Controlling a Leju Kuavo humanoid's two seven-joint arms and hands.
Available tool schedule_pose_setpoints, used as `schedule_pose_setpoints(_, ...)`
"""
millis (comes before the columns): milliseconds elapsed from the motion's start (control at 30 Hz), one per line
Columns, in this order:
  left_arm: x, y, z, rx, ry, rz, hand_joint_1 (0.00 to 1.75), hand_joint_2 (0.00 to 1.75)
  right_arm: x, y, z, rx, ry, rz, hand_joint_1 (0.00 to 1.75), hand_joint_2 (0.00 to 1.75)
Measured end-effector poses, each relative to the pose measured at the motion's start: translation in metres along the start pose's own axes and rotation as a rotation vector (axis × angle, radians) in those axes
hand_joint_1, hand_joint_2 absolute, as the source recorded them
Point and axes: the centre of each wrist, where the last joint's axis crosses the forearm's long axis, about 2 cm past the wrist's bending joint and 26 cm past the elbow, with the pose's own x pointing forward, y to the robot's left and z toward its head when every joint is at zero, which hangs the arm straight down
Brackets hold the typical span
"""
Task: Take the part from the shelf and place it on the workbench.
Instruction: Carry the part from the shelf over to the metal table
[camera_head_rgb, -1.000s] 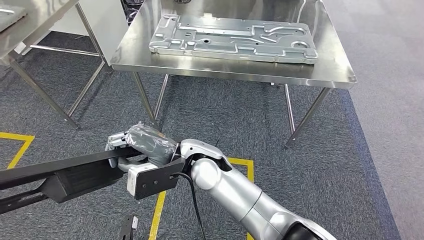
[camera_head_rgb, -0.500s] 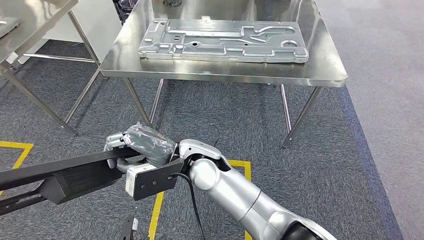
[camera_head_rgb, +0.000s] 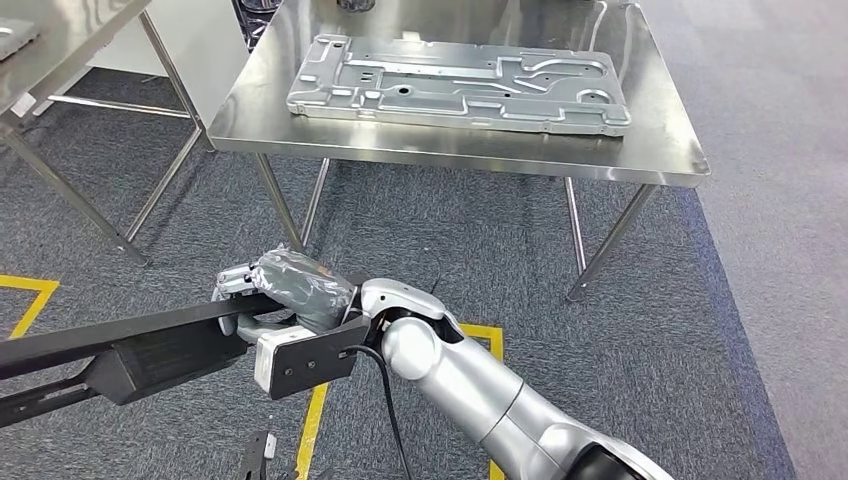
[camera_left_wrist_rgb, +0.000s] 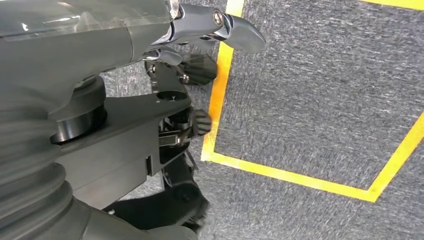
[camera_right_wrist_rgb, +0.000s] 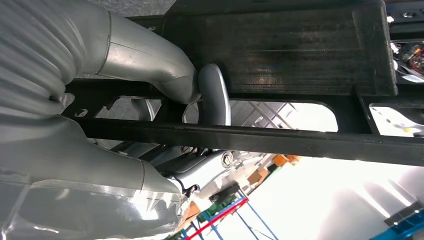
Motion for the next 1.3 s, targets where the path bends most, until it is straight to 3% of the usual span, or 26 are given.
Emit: schedule_pose_setpoints(1300,0.0002,-0.0020,0.0001,-0.013,-0.001,0.002,0.00,1.75,0.0006,-0.0009,-0.0016,0.004,0.011,0.016,1.75,1.75)
